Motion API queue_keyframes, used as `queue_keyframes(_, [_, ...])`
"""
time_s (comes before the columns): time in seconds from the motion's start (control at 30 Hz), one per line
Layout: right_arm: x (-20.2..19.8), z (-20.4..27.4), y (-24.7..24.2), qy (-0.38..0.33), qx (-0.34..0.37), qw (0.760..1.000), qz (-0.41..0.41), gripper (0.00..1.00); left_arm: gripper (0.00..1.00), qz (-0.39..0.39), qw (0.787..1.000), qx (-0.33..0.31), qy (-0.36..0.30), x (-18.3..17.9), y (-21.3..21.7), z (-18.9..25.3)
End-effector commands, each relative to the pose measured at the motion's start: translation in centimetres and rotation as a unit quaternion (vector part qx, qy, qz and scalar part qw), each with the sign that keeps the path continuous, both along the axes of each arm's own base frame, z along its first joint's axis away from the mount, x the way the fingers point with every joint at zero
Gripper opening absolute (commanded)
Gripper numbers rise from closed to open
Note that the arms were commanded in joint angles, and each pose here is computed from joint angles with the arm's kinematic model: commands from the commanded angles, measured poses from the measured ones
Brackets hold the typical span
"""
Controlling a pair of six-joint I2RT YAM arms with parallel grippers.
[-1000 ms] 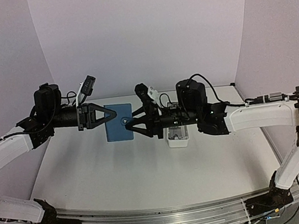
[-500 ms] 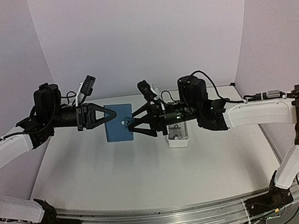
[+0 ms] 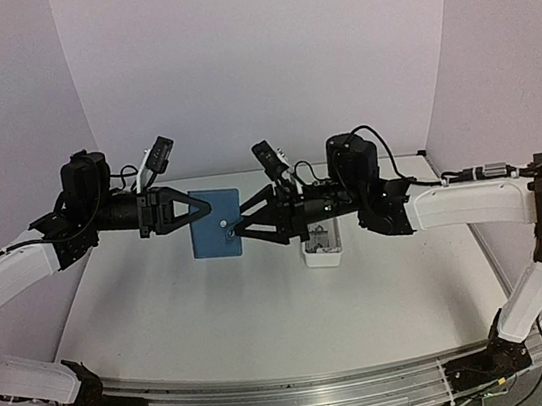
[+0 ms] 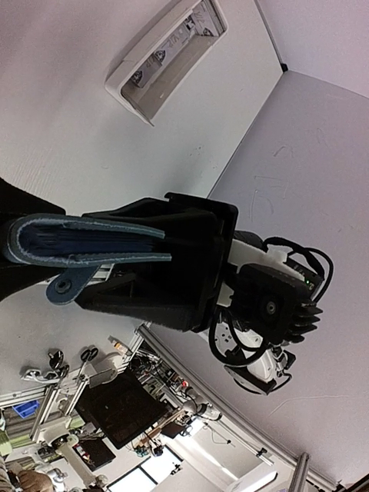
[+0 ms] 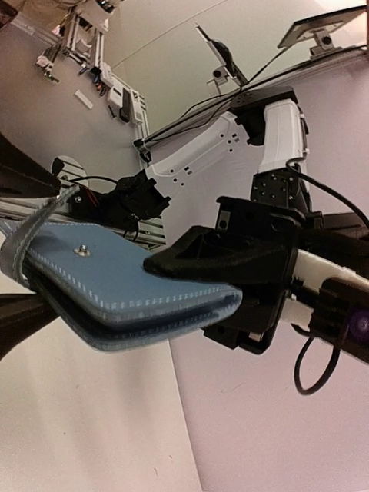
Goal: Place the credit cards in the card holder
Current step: Close the card holder at the center of the board.
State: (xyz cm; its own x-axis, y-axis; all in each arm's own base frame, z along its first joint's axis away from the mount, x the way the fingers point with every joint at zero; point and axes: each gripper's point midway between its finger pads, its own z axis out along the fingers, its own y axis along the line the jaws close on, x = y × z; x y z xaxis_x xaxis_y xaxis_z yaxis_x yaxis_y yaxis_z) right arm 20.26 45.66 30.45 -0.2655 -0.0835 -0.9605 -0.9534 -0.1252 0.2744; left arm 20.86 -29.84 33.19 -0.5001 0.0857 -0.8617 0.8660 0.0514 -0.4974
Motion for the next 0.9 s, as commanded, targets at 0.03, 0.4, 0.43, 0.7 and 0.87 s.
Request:
queue_keyframes(0.03, [0.6, 0.8, 0.9, 0.008, 0.028, 1.000, 0.010, 0.33, 0.00, -0.016, 0.997, -0.036, -0.059, -0.8, 0.2, 3.2])
queue_keyframes(0.4, [0.3, 0.1, 0.5, 0.006, 0.026, 1.000, 0.006, 0.47, 0.00, -0.010, 0.998, -0.034, -0.056, -0.6, 0.2, 3.0])
queue_keyframes(0.43, [0.5, 0.3, 0.5, 0.003, 0.029, 1.000, 0.001, 0.43, 0.00, -0.010, 0.998, -0.034, -0.056, -0.6, 0.2, 3.0])
queue_keyframes(0.7, [1.2, 1.6, 1.3, -0.003, 0.046, 0.999, -0.003, 0.33, 0.00, -0.016, 0.999, -0.029, -0.043, -0.5, 0.1, 2.3])
queue_keyframes(0.87, [1.8, 2.2, 1.4, -0.011, 0.062, 0.998, -0.017, 0.32, 0.00, -0.017, 0.999, -0.027, -0.038, -0.6, 0.1, 2.0])
